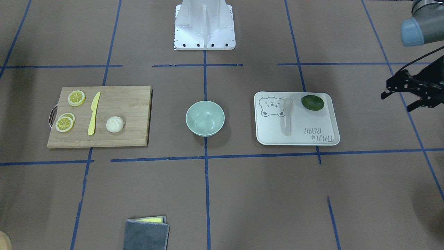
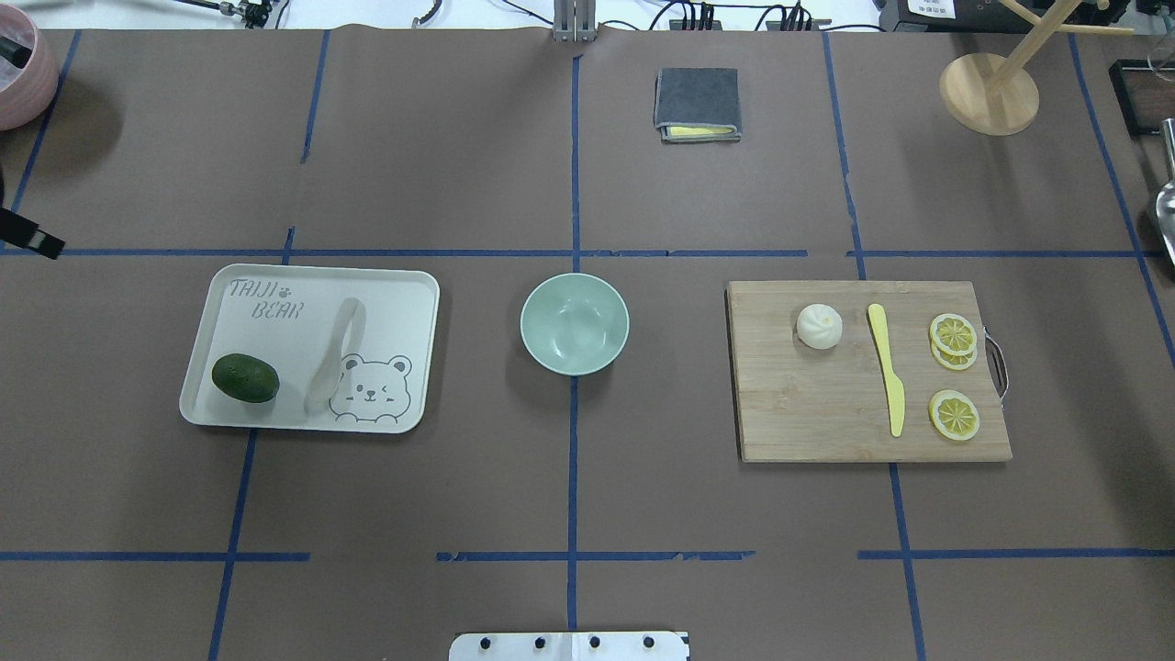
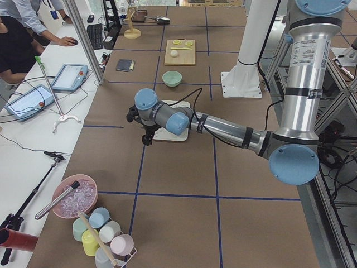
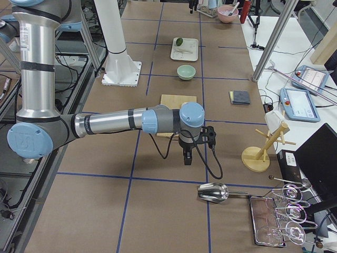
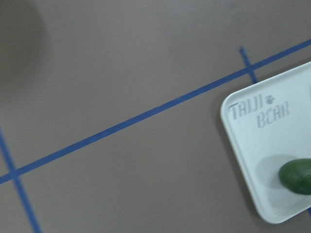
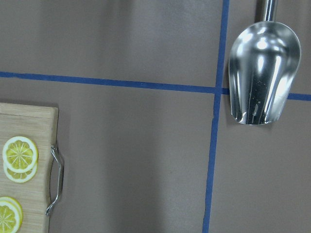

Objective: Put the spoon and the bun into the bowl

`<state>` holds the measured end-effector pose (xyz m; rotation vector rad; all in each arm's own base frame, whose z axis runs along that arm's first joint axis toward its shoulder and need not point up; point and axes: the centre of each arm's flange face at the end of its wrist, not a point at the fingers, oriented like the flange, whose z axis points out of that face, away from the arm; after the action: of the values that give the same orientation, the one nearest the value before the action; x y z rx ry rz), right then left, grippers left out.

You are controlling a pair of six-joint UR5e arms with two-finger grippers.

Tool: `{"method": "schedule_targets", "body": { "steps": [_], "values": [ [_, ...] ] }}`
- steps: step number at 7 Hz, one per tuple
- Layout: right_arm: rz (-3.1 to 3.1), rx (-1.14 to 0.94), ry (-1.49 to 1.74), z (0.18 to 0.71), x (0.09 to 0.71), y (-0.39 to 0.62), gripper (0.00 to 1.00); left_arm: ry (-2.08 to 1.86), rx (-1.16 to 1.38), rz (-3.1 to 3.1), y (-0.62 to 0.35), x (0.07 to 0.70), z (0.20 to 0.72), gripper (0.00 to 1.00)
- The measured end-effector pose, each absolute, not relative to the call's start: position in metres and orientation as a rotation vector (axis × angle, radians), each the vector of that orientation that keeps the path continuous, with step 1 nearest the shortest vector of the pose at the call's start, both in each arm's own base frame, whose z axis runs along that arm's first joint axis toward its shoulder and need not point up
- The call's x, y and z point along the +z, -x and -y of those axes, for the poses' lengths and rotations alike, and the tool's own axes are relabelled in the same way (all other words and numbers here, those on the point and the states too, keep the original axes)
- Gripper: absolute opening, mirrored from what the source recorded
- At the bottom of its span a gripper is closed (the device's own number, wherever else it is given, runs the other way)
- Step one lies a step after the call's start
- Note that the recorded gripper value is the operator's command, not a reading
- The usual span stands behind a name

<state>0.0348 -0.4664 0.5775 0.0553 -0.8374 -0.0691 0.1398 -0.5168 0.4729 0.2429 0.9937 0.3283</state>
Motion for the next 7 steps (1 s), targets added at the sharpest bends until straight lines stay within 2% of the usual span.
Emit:
{"method": "schedule_targets", "body": {
  "steps": [2,7],
  "values": [
    [0.844,-0.100,-0.074,0.467,0.574,-0.025,1.00,-0.237,0.247,-0.987,-0.241,0.430,0.509,1.00],
    [0.874,-0.110,-0.075,0.465,0.571,-0.020,1.00,-0.153,0.205,-0.921,-0.399,0.403,0.480,0.98]
  ]
}}
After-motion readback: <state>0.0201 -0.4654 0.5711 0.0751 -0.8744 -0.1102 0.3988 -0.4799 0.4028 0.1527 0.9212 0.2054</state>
